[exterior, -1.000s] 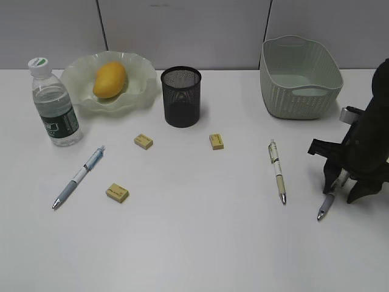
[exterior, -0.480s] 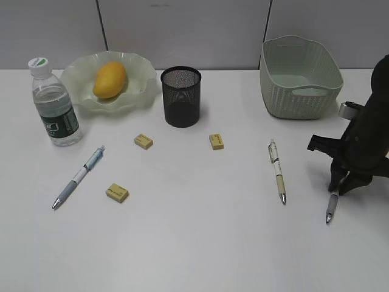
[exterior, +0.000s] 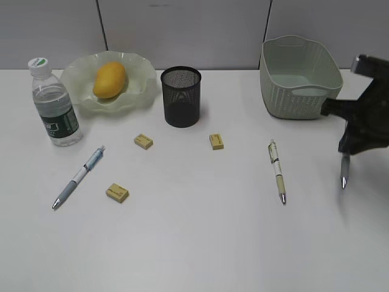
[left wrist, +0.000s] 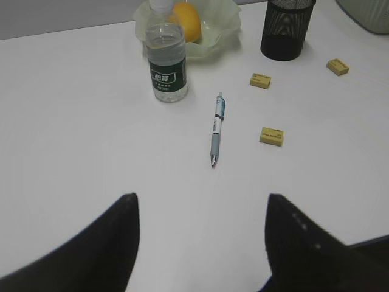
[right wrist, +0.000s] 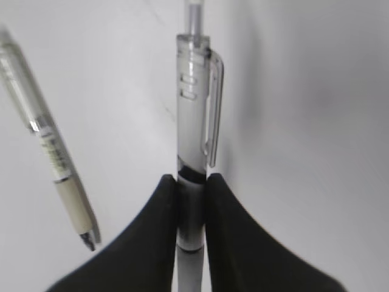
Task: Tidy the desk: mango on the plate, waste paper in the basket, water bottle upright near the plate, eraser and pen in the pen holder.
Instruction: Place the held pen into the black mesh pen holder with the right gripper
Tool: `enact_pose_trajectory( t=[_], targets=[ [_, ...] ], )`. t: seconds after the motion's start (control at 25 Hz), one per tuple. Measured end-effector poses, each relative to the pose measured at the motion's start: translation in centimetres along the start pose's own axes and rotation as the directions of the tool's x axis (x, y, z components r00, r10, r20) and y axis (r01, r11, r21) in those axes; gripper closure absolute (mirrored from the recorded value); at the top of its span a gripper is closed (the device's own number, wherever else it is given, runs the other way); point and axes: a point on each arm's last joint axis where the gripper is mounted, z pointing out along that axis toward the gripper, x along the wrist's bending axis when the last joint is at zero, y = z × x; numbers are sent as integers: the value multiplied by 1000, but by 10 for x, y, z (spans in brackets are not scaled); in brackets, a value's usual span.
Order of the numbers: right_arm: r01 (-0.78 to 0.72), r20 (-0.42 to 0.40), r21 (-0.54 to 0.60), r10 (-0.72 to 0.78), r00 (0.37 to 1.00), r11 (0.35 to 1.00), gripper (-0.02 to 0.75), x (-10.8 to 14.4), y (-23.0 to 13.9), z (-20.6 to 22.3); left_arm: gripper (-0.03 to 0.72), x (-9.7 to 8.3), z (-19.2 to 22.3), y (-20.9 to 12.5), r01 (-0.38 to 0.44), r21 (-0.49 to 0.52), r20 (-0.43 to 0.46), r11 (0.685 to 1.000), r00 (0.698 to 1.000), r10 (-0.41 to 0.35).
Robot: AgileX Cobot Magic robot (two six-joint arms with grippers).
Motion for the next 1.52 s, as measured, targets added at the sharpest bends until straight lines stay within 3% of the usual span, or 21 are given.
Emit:
enact_pose_trajectory(
  t=[0.16, 0.36, 0.56, 0.76, 0.92, 1.08, 1.52],
  targets=[
    [44, -129, -180, -68, 989, 983, 623, 15, 17, -45, 195, 0, 0, 0, 0, 0, 0, 1000, 1000, 0],
    [94, -256, -405, -211, 943, 909, 623, 53, 38, -96, 195, 0, 0, 0, 0, -1, 0, 1000, 1000, 0],
    [165, -290, -622, -420, 860, 766, 623, 106, 39, -135, 195, 0, 0, 0, 0, -1, 0, 1000, 1000, 0],
    [140, -296, -780, -556, 777, 610, 623, 147, 23, -156, 195, 0, 0, 0, 0, -1, 0, 1000, 1000, 0],
    [121, -272, -854, -634, 724, 505, 623, 171, 11, -163, 195, 0, 0, 0, 0, -1, 0, 1000, 1000, 0],
    [134, -243, -883, -681, 690, 451, 623, 190, 4, -154, 195, 0, 0, 0, 0, -1, 0, 1000, 1000, 0],
    [210, -191, -876, -710, 677, 435, 623, 223, 19, -94, 184, 0, 0, 0, 0, -2, 0, 1000, 1000, 0]
  ],
)
